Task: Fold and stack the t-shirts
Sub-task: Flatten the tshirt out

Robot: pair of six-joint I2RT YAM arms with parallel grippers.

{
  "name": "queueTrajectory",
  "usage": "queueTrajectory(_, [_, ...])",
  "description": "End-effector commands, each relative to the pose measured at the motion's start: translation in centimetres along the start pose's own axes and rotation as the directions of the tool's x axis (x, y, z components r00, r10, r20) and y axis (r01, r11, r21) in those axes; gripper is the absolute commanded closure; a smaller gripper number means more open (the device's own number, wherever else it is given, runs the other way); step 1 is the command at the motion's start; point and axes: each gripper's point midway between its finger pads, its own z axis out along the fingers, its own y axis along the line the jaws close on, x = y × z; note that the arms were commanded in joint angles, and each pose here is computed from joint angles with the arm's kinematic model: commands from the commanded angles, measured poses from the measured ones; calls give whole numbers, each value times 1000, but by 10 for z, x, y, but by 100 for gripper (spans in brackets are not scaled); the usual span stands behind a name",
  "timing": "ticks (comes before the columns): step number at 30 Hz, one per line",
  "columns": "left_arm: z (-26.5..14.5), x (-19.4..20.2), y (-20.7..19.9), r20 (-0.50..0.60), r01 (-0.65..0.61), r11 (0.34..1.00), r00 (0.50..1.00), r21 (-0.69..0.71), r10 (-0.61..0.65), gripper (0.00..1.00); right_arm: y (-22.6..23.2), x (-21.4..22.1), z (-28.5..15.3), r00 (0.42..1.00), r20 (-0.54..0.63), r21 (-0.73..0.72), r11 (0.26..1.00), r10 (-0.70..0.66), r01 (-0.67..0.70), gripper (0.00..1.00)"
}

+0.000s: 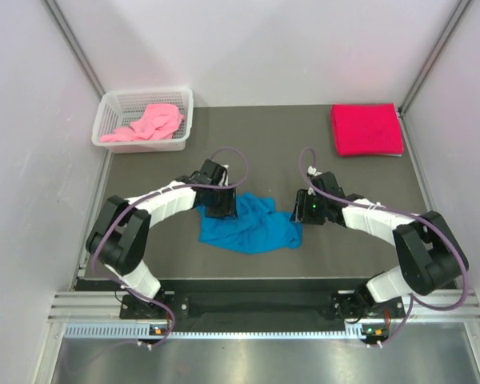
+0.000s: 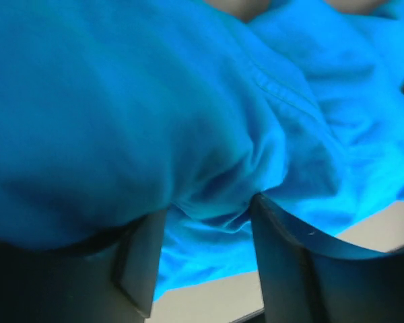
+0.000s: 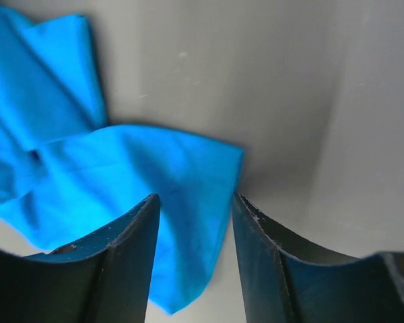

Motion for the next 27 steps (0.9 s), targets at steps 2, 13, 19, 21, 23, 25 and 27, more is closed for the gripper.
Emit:
queueTrajectory(2, [7,-16,-11,39,-5,1000,999,22,4,48,-8,-22,8,997,68,43,999,-31,28,48])
queueTrajectory(13, [13,-19,-14,11,-10,1000,1000,21,10,100,-19,-23,24,999,44,93,996,-20,15,62])
queueTrajectory(19, [-20,-65,-42,126,-21,998,992,67,12,100,-21,-50,15,997,77,136,990,-28,18,96])
queueTrajectory(21, [-42,-89,-51,176,-29,997,984,68,17,100,-20,-77,-4,990,124,185,982,-68,44,100])
queueTrajectory(23, [-83,-133,-67,273,-36,996,962,88,10,100,-14,-123,-44,968,229,255,966,-103,43,100])
queueTrajectory(25, [-117,-162,-73,364,-50,996,931,78,18,100,-11,-163,-94,936,334,311,951,-111,2,100])
queueTrajectory(27, [-162,-188,-81,476,-59,996,879,69,20,100,-12,-181,-127,915,389,337,941,-109,-31,100])
